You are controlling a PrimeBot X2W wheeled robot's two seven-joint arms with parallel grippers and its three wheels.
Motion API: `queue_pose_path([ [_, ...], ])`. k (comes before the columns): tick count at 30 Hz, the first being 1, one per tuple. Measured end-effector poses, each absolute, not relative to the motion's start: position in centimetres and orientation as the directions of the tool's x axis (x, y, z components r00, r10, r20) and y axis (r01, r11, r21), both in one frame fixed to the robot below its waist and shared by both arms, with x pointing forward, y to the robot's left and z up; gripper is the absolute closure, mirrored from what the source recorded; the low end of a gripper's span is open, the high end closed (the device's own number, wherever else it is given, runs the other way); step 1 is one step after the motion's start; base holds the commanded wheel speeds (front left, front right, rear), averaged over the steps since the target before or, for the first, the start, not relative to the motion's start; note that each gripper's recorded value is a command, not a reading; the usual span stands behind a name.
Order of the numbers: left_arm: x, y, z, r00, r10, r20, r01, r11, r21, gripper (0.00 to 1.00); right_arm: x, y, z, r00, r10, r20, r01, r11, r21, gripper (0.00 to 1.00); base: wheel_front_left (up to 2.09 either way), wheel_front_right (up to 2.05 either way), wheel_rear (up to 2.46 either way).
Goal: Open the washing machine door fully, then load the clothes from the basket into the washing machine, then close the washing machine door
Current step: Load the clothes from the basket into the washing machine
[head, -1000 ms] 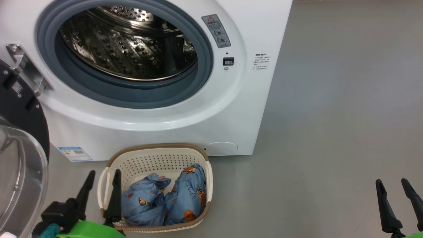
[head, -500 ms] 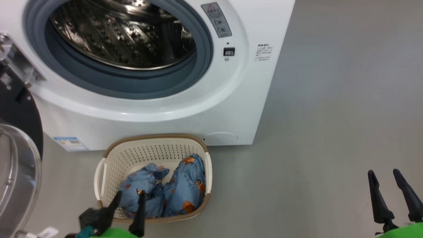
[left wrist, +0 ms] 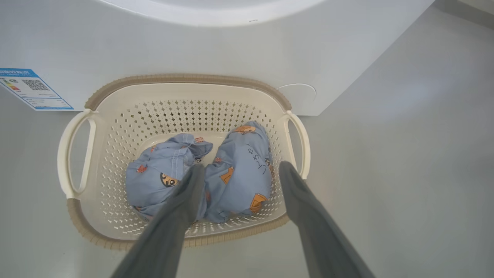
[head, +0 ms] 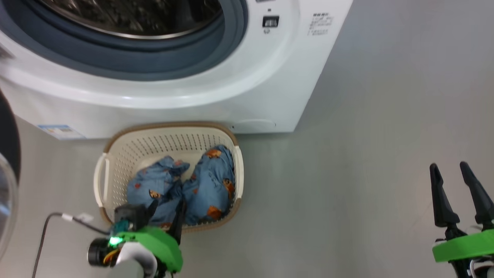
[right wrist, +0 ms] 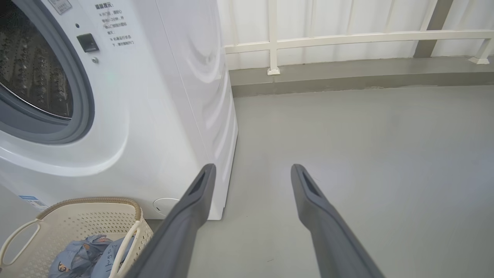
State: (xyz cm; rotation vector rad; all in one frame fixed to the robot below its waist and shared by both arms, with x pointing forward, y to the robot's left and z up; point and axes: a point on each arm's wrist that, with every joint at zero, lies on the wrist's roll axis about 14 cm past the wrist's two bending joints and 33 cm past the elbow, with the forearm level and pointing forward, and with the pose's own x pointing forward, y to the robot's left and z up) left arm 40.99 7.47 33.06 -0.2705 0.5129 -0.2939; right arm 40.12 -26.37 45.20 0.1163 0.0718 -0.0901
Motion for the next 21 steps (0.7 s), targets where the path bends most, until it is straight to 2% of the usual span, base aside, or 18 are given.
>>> queue_pose_path([
  [21, 44.9, 2.1, 23.4, 0.628, -0.491, -0.604, 0.328, 0.871, -0.366, 0.0, 46.6, -25.5, 39.5, 0.988, -0.043, -0.151, 0.059, 0.993, 0.104, 0.0, 0.0, 0.0, 0.0],
])
